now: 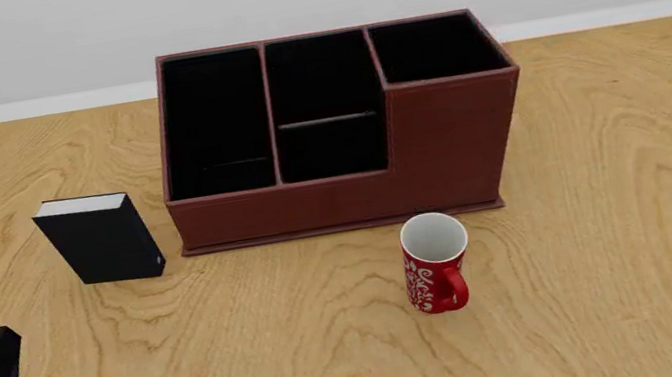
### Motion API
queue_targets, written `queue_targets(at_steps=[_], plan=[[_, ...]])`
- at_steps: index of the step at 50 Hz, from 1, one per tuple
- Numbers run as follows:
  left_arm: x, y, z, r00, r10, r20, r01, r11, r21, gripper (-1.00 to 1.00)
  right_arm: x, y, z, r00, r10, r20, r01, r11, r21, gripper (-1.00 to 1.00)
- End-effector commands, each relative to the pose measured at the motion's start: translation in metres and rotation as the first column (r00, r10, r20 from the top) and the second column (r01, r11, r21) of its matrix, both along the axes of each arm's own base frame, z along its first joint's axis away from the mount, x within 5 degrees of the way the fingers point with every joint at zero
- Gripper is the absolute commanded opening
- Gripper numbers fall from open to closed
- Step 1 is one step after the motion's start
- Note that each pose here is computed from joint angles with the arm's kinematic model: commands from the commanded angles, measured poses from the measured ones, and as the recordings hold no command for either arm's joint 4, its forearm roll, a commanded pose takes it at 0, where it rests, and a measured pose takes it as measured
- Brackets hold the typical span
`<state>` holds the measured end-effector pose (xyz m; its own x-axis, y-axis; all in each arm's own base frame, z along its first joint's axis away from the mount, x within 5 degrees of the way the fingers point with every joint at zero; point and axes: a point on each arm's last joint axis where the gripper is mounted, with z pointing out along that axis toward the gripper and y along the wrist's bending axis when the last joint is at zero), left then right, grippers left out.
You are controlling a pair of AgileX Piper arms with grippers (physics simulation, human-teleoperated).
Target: Pick up the white mug and place it to the right of the caddy.
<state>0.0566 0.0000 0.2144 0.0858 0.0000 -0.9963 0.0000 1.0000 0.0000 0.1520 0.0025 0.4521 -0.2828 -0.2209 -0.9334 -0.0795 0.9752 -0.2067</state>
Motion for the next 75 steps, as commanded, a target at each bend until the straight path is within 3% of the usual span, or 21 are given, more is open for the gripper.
queue_targets(at_steps=[1, 16, 38, 64, 75], plan=[[0.000, 0.000, 0.000, 1.000, 0.000, 0.000, 0.000, 1.000, 0.000, 1.00, 0.019, -0.005, 0.001, 0.999, -0.037, -0.006, 0.037, 0.999, 0.025, -1.00], [0.000, 0.000, 0.000, 1.000, 0.000, 0.000, 0.000, 1.000, 0.000, 1.00, 0.048, -0.015, -0.011, 0.995, -0.089, -0.038, 0.091, 0.995, 0.039, -1.00], [0.000, 0.000, 0.000, 1.000, 0.000, 0.000, 0.000, 1.000, 0.000, 1.00, 0.077, -0.016, -0.032, 0.991, -0.080, -0.111, 0.082, 0.997, 0.014, -1.00], [0.000, 0.000, 0.000, 1.000, 0.000, 0.000, 0.000, 1.000, 0.000, 1.00, 0.105, -0.021, -0.060, 0.979, -0.105, -0.172, 0.116, 0.992, 0.051, -1.00], [0.000, 0.000, 0.000, 1.000, 0.000, 0.000, 0.000, 1.000, 0.000, 1.00, 0.122, -0.019, -0.087, 0.971, -0.100, -0.216, 0.117, 0.991, 0.069, -1.00]])
